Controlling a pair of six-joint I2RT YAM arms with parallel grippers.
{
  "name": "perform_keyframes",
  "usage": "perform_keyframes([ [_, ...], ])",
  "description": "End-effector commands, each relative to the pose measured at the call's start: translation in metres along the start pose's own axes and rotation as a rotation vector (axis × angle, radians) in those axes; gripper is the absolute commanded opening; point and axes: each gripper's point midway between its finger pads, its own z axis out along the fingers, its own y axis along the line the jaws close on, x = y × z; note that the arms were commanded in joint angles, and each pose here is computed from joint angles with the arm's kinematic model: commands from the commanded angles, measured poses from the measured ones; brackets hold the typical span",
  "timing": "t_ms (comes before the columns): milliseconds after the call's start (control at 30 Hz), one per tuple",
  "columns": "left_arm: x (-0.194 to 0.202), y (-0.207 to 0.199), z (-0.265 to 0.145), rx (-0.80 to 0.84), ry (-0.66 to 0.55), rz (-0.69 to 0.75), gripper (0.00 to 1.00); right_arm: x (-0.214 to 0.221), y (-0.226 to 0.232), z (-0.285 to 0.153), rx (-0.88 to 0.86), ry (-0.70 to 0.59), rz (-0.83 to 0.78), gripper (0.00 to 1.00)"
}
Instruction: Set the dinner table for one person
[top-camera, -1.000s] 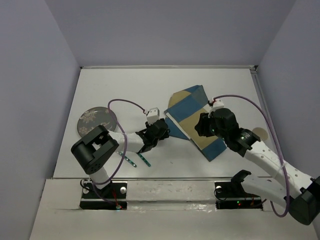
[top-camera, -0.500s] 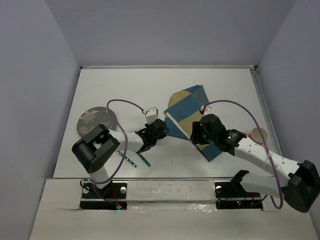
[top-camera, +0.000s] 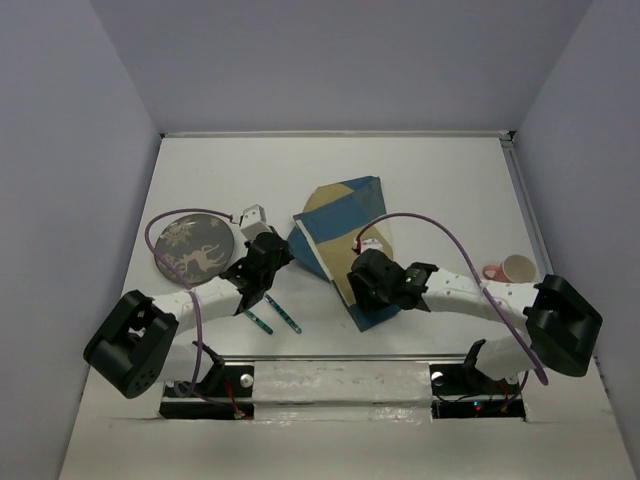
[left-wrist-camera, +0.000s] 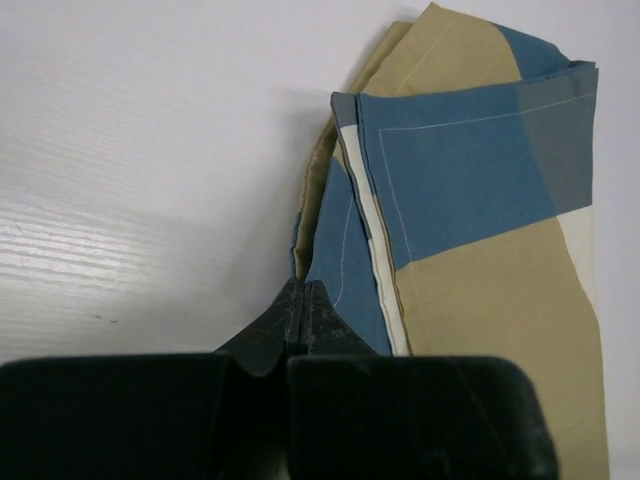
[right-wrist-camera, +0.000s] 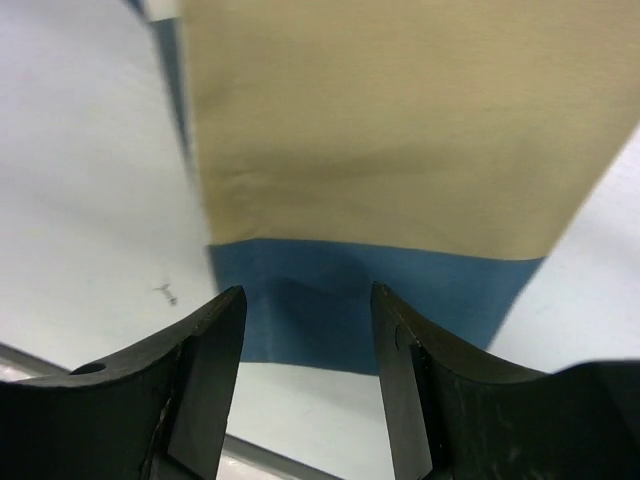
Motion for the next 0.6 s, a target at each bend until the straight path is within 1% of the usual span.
perform_keyframes([
  [0, -0.006, 0.008, -0.001, -0.005, -0.040, 0.011, 0.00, -0.001, 0.018, -0.009, 0.029, -0.036, -0.010, 0.59],
  [67, -0.004, 0.008, -0.001, 0.004, -0.036, 0.007, 0.00, 0.006, 0.025, -0.011, 0.056, -0.037, -0.044, 0.59],
  [167, 0.001, 0.012, -0.001, 0.008, -0.029, 0.006, 0.00, 0.013, 0.039, -0.012, 0.032, -0.025, -0.070, 0.59],
  [300, 0.002, 0.015, -0.004, 0.009, -0.027, 0.010, 0.00, 0.034, 0.036, 0.002, 0.081, 0.043, -0.099, 0.57],
  [467, -0.001, 0.018, -0.008, 0.018, -0.041, 0.007, 0.00, 0.048, 0.036, 0.008, 0.102, 0.070, -0.098, 0.56],
  [567, -0.001, 0.019, -0.009, 0.020, -0.042, 0.012, 0.00, 0.052, 0.033, 0.011, 0.119, 0.081, -0.092, 0.52],
])
